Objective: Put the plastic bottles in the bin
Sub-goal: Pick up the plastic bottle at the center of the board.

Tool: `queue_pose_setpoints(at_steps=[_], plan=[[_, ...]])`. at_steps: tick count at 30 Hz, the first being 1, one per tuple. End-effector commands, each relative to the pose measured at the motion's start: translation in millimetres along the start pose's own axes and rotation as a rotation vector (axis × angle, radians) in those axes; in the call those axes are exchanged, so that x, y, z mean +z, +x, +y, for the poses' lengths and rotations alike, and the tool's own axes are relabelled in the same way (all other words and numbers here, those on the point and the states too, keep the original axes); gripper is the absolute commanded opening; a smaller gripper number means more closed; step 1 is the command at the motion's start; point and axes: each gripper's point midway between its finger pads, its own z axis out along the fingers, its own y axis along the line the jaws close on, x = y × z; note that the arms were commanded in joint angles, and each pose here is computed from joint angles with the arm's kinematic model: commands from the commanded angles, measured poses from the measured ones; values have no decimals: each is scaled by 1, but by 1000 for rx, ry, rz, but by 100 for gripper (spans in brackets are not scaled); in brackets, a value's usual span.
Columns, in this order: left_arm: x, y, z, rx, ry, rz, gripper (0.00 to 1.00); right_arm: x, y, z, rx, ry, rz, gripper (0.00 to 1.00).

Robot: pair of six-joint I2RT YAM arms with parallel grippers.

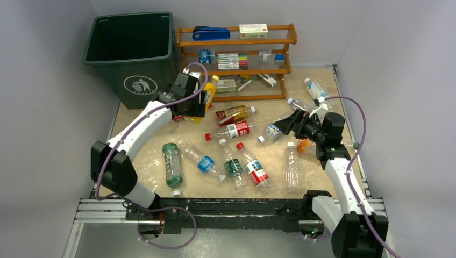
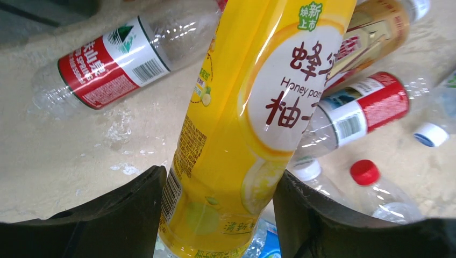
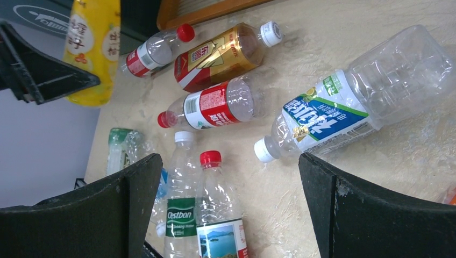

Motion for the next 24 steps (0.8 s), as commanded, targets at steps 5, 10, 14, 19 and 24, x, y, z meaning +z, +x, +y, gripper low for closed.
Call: queue_pose_setpoints(at_steps=[5,10,14,19,24], plan=[[-68,-46,-37,-23,207,-131,48,-3,-7,14,-25,-53,-32,100],[-97,-59,-55,-33,321,-174,49,-5,-7,14,-23,-54,-35,100],[-121,-71,-68,-39,403,-217,49,-6,-7,15,-22,-54,-37,100],[-148,-103,-64,-58,400,-316,50,-6,-7,16,-18,-57,-36,100],[-154,-142,-53,-107,425,-368,50,-7,-6,17,-18,-60,-37,100]])
